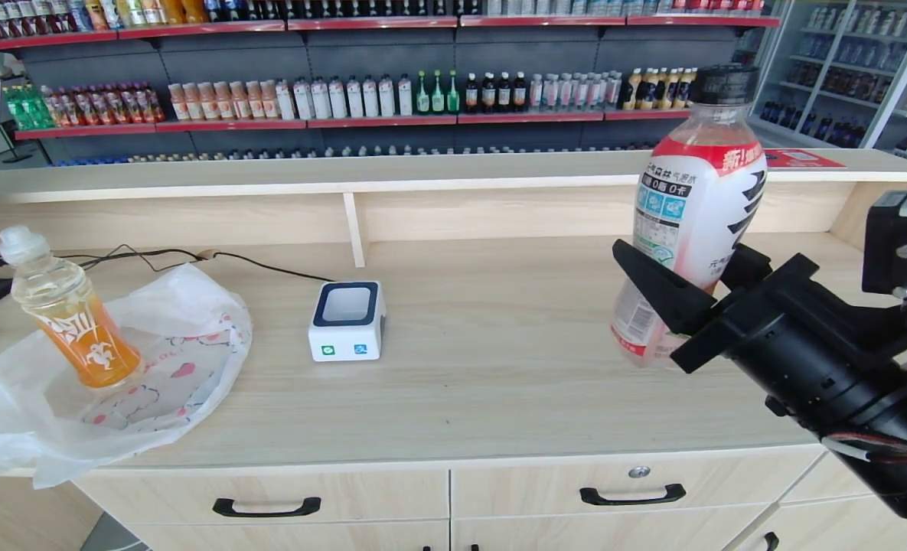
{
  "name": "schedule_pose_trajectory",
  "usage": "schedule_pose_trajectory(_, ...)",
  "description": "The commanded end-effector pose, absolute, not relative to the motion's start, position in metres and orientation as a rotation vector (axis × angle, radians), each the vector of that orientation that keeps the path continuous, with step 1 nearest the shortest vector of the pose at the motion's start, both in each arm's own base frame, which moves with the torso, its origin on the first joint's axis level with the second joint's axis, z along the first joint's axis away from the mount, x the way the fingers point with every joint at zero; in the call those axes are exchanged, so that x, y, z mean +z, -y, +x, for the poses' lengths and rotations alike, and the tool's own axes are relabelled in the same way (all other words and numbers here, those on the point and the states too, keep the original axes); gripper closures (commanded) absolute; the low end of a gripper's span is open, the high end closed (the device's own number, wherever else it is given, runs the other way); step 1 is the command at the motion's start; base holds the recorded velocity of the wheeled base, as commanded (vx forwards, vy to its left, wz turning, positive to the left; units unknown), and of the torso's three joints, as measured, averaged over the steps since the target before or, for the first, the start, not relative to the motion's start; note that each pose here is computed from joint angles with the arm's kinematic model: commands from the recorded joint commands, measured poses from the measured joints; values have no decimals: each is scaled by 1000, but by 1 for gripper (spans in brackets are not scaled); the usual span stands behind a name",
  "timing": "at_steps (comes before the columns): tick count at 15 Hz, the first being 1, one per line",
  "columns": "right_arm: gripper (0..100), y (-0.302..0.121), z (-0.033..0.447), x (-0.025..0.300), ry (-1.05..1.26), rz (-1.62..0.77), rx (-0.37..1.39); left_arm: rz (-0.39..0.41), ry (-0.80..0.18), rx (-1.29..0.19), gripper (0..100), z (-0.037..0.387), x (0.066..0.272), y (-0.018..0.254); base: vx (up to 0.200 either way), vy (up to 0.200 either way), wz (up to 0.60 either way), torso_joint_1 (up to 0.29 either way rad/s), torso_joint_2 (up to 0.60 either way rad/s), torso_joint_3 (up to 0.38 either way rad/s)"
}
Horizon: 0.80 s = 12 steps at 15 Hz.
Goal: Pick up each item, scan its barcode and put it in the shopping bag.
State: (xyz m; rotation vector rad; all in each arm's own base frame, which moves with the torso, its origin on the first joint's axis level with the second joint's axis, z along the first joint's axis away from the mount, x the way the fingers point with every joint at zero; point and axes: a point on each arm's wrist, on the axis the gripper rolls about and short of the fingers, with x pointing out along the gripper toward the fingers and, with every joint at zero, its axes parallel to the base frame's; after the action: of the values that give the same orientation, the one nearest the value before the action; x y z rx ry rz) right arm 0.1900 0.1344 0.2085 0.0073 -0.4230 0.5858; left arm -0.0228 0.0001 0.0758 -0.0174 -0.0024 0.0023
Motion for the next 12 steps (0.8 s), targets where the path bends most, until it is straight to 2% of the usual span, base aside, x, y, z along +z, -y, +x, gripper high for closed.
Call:
schedule_pose_trajectory(1, 100, -122, 194, 201, 393, -14, 535, -17, 3, 3, 0, -23, 76, 0, 0, 0, 0, 0, 0, 0)
schedule_pose_trajectory(3, 100, -109, 201, 199, 381, -23, 475, 12, 2, 3, 0, -23, 76, 0, 0, 0, 0, 0, 0, 0)
schedule_pose_trajectory(6, 100, -109, 201, 199, 381, -21, 474, -17, 2, 3, 0, -23, 76, 0, 0, 0, 0, 0, 0, 0)
schedule_pose_trajectory(12, 100, -109, 202, 198, 365, 11, 479, -28, 3, 5, 0, -23, 76, 0, 0, 200, 0, 3, 5, 2)
